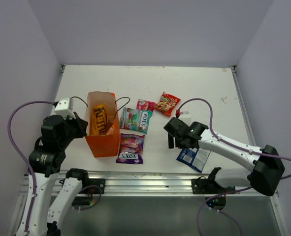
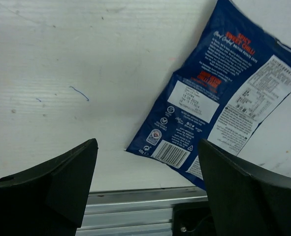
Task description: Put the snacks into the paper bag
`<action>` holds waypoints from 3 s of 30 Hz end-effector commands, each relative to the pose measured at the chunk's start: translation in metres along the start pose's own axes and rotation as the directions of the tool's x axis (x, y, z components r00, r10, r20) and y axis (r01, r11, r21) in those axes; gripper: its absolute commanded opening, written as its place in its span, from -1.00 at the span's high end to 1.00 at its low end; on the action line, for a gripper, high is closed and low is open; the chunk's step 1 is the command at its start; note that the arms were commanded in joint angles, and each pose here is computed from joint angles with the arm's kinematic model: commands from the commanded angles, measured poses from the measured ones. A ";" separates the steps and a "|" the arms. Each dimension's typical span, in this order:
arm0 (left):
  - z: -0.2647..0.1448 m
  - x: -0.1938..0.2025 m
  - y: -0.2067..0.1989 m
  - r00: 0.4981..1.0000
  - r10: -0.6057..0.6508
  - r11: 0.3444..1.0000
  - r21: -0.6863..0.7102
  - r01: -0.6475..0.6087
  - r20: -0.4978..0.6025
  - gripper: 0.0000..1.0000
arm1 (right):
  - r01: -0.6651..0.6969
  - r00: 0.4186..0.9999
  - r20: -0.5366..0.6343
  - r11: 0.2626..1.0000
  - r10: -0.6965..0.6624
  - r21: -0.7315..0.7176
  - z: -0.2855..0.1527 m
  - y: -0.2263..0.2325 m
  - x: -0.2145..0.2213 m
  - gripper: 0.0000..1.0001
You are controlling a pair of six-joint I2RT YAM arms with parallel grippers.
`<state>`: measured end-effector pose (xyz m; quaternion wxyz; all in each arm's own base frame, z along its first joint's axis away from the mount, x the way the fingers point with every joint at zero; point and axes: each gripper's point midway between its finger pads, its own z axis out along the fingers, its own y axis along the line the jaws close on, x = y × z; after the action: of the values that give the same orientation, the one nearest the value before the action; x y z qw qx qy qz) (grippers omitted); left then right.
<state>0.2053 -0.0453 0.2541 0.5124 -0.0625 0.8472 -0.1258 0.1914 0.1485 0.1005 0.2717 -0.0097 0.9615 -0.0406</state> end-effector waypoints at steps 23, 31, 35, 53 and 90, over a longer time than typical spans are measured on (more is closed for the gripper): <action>0.000 0.008 -0.018 0.999 0.052 0.995 0.090 -0.051 -0.003 1.00 | -0.260 0.929 -0.258 0.964 0.265 0.056 0.067 -0.016 0.090 -0.30; -0.002 0.006 -0.017 0.999 0.053 0.995 0.088 -0.054 0.008 1.00 | -0.240 0.942 -0.235 0.970 0.241 0.032 0.062 -0.019 0.077 1.00; -0.003 0.004 -0.018 0.998 0.054 0.994 0.089 -0.055 0.012 1.00 | -0.192 0.981 -0.076 0.963 0.181 -0.188 0.010 0.022 -0.012 1.00; 0.000 -0.008 -0.017 0.998 0.056 0.996 0.064 -0.058 0.029 1.00 | 0.204 0.978 0.208 0.124 0.017 -0.971 -0.277 0.327 -0.194 1.00; -0.003 -0.019 -0.004 0.996 0.065 0.998 -0.018 -0.064 0.054 1.00 | 0.355 0.923 0.365 0.631 -0.120 -0.690 -0.240 0.243 -0.151 -0.30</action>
<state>0.2089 -0.0477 0.2541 0.5163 -0.0443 0.8483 -0.1086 0.1976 0.4540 0.3415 0.3314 -0.2520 0.8406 0.3466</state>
